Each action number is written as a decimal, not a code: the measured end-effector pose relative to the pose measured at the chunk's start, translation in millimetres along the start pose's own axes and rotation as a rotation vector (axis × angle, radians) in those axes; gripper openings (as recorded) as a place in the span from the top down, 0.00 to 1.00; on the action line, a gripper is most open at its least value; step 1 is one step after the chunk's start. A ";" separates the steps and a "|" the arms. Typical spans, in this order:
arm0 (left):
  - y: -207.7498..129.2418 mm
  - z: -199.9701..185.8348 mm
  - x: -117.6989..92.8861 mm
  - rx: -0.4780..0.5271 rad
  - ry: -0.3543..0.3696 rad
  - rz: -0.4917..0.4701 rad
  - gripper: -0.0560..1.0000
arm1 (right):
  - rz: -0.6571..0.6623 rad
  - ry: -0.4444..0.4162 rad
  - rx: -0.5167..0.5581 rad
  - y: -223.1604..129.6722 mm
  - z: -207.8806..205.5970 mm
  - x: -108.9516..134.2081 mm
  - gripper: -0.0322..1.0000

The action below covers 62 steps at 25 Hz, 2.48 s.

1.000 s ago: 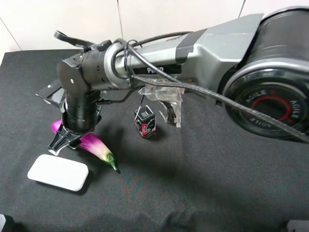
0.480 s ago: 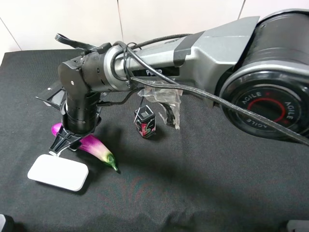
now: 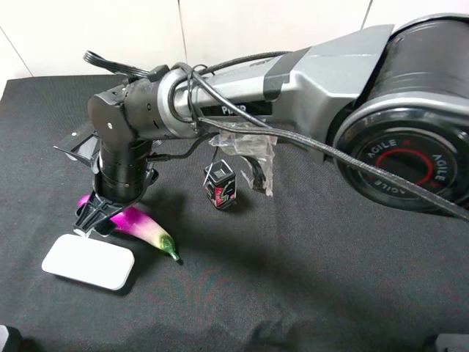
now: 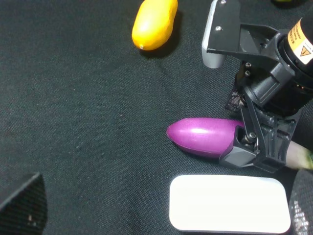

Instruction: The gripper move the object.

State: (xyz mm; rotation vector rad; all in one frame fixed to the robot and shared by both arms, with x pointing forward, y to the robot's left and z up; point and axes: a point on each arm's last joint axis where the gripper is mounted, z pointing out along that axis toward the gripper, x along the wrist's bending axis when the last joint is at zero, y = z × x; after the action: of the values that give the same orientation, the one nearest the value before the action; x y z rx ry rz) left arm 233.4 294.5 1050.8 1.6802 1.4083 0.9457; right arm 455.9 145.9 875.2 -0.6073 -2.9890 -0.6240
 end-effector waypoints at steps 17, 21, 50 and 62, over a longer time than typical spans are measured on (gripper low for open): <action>0.1 0.0 0.0 -0.001 0.000 0.000 0.02 | -0.015 0.042 0.065 30.0 -47.2 8.3 0.37; 0.1 0.0 0.0 -0.001 0.000 0.000 0.02 | -0.013 0.047 0.099 34.4 -69.6 11.3 0.36; 0.1 0.0 0.0 -0.001 0.000 0.000 0.02 | -0.035 -0.141 -0.060 26.8 -241.9 18.8 0.30; 0.1 0.0 0.0 -0.001 0.000 0.000 0.02 | 0.064 -0.187 -0.011 -28.9 -279.8 -11.4 0.30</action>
State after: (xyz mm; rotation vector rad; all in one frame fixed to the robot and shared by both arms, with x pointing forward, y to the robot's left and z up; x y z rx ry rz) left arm 233.5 294.5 1050.9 1.6796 1.4078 0.9462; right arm 441.3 8.1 1120.3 -0.8012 -3.1238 -0.6123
